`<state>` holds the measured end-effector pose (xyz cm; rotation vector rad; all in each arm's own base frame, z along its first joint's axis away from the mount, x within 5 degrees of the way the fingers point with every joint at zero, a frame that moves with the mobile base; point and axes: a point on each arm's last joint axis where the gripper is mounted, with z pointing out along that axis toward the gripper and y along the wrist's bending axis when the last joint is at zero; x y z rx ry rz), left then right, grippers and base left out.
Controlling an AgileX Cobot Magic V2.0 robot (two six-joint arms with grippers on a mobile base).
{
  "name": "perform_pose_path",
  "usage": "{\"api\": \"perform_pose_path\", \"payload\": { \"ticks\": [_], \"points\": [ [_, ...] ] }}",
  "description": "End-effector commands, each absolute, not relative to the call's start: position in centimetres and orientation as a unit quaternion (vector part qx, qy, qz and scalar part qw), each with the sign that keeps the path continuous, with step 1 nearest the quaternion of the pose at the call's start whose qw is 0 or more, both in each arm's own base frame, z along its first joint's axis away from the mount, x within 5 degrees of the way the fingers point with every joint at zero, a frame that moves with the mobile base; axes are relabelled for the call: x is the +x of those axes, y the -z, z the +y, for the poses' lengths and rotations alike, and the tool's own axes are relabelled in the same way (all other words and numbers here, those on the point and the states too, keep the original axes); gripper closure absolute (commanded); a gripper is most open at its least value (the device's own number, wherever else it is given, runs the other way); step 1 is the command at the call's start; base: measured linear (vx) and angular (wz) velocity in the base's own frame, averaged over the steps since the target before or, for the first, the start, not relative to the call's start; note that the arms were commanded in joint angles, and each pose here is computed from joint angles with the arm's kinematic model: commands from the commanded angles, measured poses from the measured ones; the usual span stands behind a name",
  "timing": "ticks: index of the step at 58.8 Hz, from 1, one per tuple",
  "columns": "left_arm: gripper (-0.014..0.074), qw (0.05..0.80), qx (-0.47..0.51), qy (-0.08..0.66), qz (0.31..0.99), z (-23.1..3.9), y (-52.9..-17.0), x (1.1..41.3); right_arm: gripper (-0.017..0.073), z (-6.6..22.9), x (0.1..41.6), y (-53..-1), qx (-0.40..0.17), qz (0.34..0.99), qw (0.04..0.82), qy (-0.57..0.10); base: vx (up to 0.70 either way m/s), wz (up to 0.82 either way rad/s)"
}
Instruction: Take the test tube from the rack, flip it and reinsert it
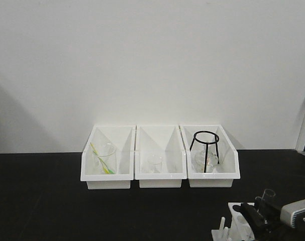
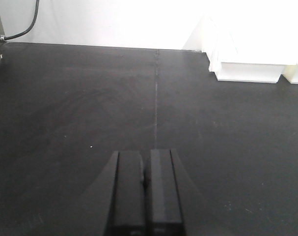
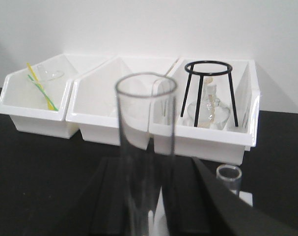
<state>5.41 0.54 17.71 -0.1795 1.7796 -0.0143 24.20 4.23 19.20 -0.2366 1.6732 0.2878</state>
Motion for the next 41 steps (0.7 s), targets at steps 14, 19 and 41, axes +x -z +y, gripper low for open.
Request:
{"api": "perform_pose_path", "payload": {
  "ticks": [14, 19, 41],
  "points": [
    [0.0600, 0.664, -0.072, 0.012, 0.745, 0.5, -18.6, 5.5, 0.0571, 3.9, 22.5, -26.7, -0.100, 0.687, 0.711, -0.116, 0.00, 0.00],
    [0.0600, 0.664, -0.072, 0.012, 0.745, 0.5, -18.6, 5.5, 0.0571, 3.8, 22.6, -29.0, -0.095, 0.684, 0.714, -0.116, 0.00, 0.00],
    [0.0600, 0.664, -0.072, 0.012, 0.745, 0.5, -18.6, 5.5, 0.0568, 3.8, 23.1, -33.8, -0.157, 0.694, 0.700, -0.050, 0.00, 0.00]
  ]
}}
